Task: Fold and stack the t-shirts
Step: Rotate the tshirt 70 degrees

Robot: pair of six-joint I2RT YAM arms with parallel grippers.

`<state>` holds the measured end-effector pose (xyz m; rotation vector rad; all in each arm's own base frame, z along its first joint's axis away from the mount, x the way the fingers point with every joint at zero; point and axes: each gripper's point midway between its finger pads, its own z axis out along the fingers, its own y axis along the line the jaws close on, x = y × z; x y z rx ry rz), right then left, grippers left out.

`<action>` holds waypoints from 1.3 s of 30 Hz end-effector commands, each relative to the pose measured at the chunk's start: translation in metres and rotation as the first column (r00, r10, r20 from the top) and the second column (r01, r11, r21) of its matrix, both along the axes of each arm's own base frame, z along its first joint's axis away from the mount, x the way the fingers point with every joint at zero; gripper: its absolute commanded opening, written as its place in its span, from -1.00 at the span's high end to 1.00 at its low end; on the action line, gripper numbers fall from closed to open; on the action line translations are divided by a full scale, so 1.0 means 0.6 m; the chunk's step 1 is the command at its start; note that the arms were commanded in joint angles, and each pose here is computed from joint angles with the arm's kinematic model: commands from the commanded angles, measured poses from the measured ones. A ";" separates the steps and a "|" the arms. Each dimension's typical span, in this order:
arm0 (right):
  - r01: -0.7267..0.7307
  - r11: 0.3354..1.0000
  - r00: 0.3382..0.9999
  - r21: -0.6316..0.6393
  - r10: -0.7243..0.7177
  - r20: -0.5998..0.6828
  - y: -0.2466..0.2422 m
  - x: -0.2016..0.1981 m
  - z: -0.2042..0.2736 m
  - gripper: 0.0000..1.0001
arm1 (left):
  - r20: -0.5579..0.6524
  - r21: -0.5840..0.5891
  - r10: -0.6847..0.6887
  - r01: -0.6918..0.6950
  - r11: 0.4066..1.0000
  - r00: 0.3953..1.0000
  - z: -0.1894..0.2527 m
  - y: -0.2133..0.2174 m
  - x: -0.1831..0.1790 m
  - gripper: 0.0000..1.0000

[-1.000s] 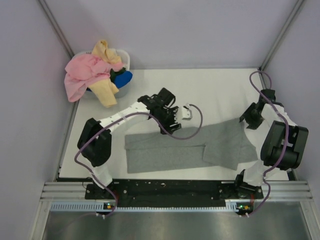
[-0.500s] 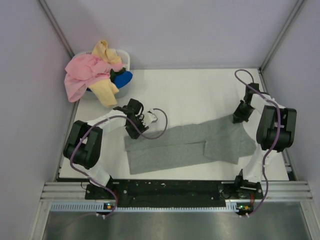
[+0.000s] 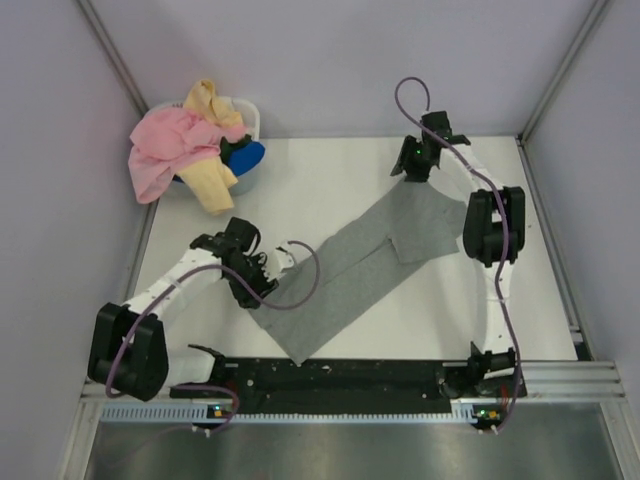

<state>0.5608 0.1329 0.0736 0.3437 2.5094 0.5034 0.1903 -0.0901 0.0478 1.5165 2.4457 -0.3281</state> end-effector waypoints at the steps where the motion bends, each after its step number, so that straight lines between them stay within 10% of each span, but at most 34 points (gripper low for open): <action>1: 0.074 0.993 0.993 -0.095 -0.065 0.097 -0.080 -0.045 0.111 -0.01 | 0.028 -0.094 0.041 -0.038 0.995 0.999 0.058 -0.012 0.041 0.09; 11: 0.160 0.947 0.946 -0.278 -0.228 -0.232 -0.180 -0.259 -0.074 0.63 | -0.053 -0.034 0.072 -0.074 0.997 0.996 -0.029 -0.016 0.094 0.22; 20: 0.074 0.997 0.987 0.019 -0.070 -0.142 -0.041 -0.031 -0.060 0.85 | -0.188 -0.249 -0.294 0.244 0.937 0.937 -0.003 -0.110 -0.098 0.15; 25: -0.195 0.971 0.967 0.141 0.167 0.190 0.139 0.072 0.093 0.45 | -0.091 -0.304 -0.498 0.452 0.838 0.862 0.040 -0.167 -0.149 0.03; 30: -0.275 0.961 0.898 -0.039 0.271 0.346 0.092 0.035 0.214 -0.03 | 0.011 -0.258 -0.491 0.477 0.840 0.871 0.064 -0.169 -0.116 -0.18; 36: -0.480 0.866 0.750 -0.144 0.489 0.444 0.079 -0.168 0.278 -0.12 | 0.100 -0.241 -0.534 0.541 0.806 0.840 0.046 -0.193 -0.089 -0.43; 39: -0.630 0.751 0.573 -0.196 0.620 0.535 0.107 -0.313 0.251 -0.80 | 0.120 -0.264 -0.588 0.597 0.757 0.800 0.039 -0.211 -0.107 -0.46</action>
